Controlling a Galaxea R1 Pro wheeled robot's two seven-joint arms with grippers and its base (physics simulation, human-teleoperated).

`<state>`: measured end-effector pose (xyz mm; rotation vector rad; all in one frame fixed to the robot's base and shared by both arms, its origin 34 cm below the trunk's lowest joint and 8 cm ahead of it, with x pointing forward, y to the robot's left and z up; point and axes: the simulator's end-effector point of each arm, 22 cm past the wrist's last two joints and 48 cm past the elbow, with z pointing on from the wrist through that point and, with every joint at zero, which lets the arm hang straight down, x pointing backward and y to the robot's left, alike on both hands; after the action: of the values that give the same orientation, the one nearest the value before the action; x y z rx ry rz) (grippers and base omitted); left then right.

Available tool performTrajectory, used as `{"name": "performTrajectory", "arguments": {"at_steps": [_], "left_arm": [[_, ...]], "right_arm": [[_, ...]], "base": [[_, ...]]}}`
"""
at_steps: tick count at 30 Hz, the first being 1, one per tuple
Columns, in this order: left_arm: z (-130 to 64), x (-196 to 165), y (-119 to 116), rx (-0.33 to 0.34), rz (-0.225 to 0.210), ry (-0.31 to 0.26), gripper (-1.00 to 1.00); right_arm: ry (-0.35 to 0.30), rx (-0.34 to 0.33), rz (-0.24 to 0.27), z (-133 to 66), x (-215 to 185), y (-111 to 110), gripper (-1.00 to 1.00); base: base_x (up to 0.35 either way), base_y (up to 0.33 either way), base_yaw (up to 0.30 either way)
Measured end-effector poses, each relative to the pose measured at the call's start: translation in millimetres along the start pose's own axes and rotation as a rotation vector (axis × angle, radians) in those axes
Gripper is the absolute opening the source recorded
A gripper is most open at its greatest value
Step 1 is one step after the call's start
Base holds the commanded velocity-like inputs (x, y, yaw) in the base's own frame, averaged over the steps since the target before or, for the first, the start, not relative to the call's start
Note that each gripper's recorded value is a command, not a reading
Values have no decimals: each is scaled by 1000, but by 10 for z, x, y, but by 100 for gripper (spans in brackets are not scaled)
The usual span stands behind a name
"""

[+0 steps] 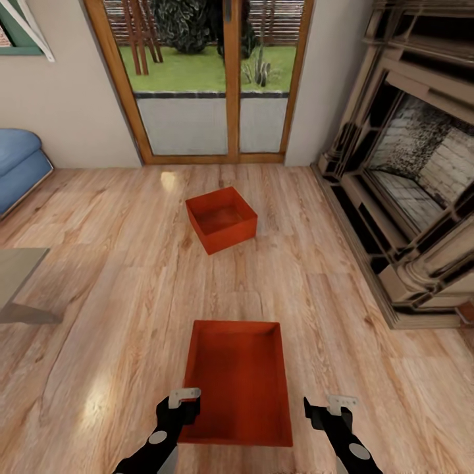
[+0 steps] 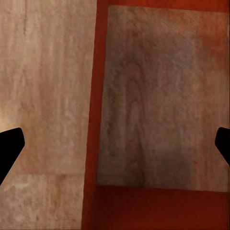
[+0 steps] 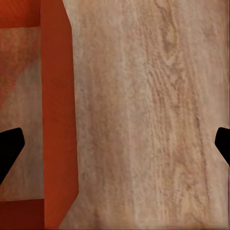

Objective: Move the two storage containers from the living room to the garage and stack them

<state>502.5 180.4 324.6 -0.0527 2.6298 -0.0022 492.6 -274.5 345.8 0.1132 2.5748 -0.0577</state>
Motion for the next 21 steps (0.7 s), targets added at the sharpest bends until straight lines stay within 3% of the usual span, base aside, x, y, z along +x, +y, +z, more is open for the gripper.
{"name": "performTrajectory", "arguments": {"at_steps": [7,15,21], "left_arm": [[0,-1,6,-1,0,0,100],[11,-3,158,-27,2,-2,100],[17,-4,246,-37,6,-3,100]], "right_arm": [[2,-1,-15,0,4,17,100],[5,-42,-72,-12,29,199,100],[3,-51,-79,-15,29,235,100]], "base": [[0,0,-73],[0,0,-2],[0,0,0]]}}
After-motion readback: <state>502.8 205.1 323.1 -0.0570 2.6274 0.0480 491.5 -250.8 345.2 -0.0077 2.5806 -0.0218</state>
